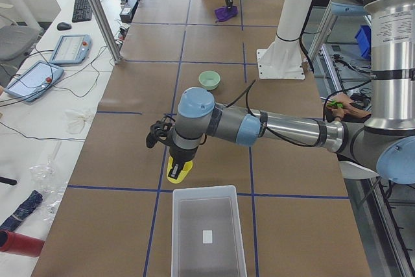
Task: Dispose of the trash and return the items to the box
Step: 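Lift the cloth toward the pink bin while left gripper holds cup over clear bin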
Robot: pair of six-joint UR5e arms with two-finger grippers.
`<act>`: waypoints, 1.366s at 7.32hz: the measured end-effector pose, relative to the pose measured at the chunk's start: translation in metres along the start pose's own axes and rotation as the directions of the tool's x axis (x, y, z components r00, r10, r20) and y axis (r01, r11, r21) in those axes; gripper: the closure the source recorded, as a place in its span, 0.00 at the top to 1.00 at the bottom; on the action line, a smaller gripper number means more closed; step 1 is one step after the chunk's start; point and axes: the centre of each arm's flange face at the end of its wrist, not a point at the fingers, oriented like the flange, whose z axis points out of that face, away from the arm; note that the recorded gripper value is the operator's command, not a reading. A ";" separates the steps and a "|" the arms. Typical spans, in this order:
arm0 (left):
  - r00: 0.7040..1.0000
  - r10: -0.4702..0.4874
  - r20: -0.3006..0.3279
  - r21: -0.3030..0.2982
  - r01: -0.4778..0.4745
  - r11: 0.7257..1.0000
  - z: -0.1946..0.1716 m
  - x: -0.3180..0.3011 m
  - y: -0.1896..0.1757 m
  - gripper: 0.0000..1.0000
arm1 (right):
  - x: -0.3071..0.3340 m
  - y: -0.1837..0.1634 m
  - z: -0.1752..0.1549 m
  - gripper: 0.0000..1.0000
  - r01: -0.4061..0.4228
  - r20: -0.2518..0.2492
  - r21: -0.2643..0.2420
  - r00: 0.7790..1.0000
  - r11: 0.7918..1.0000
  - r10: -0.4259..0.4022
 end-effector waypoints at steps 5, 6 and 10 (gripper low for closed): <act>0.998 -0.065 -0.011 -0.090 0.064 0.994 0.043 -0.026 0.040 0.00 | 0.051 -0.030 -0.086 0.00 -0.137 0.016 0.157 0.991 0.978 0.137; 0.997 -0.076 -0.016 -0.107 0.074 0.991 0.060 -0.037 0.051 0.00 | 0.065 -0.035 -0.104 0.00 -0.122 -0.003 0.204 0.992 0.971 0.125; 0.987 -0.089 -0.134 -0.161 0.067 0.985 0.133 -0.052 0.090 0.00 | 0.123 -0.049 -0.185 0.00 0.028 -0.142 0.333 0.990 0.943 0.021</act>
